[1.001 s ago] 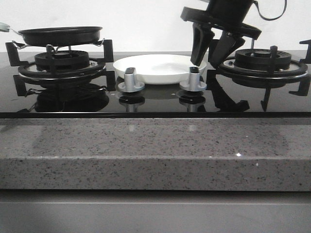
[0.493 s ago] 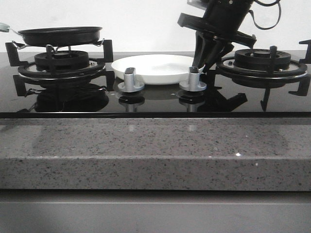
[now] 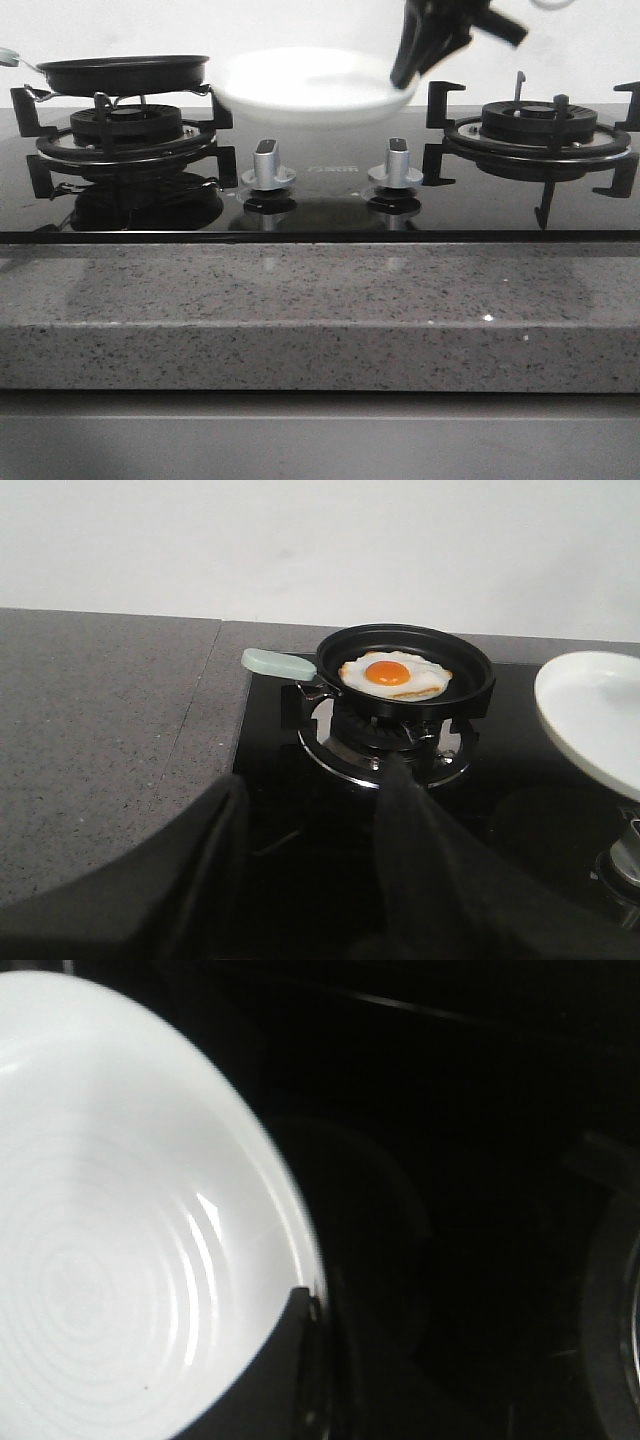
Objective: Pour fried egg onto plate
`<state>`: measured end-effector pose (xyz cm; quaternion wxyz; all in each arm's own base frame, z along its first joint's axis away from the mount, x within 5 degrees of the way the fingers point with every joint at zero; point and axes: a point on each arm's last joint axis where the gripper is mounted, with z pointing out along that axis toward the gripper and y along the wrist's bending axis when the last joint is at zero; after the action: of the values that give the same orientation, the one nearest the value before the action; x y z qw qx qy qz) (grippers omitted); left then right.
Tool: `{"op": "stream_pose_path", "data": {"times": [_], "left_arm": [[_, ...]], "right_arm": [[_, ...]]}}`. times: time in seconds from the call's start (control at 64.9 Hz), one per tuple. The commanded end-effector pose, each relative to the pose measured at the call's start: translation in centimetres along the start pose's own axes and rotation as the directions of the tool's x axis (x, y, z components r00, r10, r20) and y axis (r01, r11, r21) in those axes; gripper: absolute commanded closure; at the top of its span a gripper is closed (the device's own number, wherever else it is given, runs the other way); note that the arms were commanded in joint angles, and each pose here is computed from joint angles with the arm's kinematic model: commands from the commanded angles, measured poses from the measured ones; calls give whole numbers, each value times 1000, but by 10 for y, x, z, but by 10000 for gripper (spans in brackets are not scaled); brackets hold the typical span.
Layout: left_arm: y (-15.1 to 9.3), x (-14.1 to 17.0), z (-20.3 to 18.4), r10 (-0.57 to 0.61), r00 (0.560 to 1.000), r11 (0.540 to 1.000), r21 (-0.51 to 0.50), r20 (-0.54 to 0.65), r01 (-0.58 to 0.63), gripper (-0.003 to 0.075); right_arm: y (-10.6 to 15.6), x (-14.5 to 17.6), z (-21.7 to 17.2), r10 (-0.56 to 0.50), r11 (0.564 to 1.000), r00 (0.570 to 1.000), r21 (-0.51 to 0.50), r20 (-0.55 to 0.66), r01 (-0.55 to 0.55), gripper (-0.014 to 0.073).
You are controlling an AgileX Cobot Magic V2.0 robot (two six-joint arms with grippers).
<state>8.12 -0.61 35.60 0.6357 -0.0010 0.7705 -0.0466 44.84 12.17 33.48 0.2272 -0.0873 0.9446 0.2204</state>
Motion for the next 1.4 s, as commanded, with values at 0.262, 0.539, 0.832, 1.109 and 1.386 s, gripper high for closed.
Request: {"op": "stream_pose_path", "data": {"times": [0.262, 0.539, 0.832, 1.109, 1.386], "left_arm": [[-1, -17, -2, -2, 995, 1000, 11, 103, 1, 419], [-1, -17, -2, -2, 995, 1000, 11, 103, 1, 419], [-1, -17, -2, -2, 995, 1000, 11, 103, 1, 419], [-1, -17, -2, -2, 995, 1000, 11, 103, 1, 419], [-1, -17, -2, -2, 995, 1000, 11, 103, 1, 419]], "right_arm": [[44, 32, -95, -50, 997, 981, -51, 189, 61, 663], [51, 89, -82, -87, 995, 970, -33, 226, 97, 663], [31, 110, -49, -37, 999, 981, 1, 192, 37, 663], [31, 108, -49, -37, 999, 977, 4, 212, 37, 663], [31, 109, -49, -37, 999, 978, 3, 203, 37, 663]]}}
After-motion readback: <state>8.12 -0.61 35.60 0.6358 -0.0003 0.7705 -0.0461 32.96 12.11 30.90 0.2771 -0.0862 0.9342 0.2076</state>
